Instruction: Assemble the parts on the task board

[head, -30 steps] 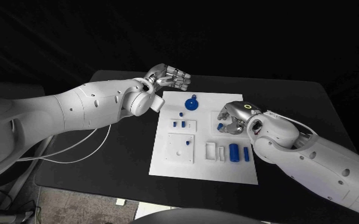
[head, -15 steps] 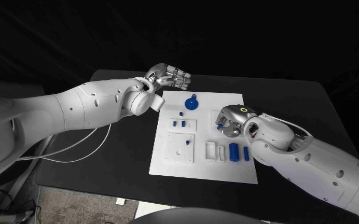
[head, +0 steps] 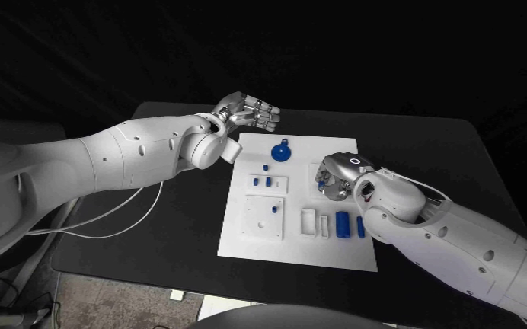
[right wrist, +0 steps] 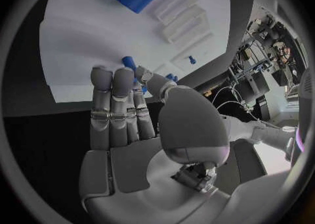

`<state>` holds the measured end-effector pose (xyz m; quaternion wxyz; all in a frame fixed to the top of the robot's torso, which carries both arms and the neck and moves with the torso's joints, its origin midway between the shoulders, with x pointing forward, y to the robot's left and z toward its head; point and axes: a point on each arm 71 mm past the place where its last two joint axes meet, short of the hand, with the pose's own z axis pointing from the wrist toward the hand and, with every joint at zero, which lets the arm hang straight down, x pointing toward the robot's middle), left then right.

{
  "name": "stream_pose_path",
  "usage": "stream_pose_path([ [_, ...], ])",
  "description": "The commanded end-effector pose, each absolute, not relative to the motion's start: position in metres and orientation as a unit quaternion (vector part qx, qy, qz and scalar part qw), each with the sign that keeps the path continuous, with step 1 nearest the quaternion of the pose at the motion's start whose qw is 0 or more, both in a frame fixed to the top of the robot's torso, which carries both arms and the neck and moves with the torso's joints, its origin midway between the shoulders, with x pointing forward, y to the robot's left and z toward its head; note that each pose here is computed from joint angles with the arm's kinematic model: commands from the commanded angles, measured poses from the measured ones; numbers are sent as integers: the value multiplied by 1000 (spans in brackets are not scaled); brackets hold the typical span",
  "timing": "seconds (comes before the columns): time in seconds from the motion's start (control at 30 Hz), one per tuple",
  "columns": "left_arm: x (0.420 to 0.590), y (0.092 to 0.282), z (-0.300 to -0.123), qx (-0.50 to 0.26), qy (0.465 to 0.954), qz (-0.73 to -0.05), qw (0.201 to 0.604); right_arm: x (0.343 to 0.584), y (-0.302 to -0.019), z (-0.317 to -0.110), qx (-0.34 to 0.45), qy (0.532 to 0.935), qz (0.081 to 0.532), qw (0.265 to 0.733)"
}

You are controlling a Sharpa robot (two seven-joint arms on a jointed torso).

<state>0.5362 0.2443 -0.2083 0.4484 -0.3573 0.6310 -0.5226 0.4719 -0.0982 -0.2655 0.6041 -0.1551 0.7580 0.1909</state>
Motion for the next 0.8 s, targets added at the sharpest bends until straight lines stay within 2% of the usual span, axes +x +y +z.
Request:
stream_pose_path([
  [0.03,536,242,-207,-352,630,-530,445,472,-101,-271,-153,756,176,612],
  [0.57,538,246,-207,-354,629,-526,449,468,-107,-261,-145,725,181,649],
  [0.8,540,250,-207,-356,628,-522,455,463,-108,-239,-138,706,200,666],
])
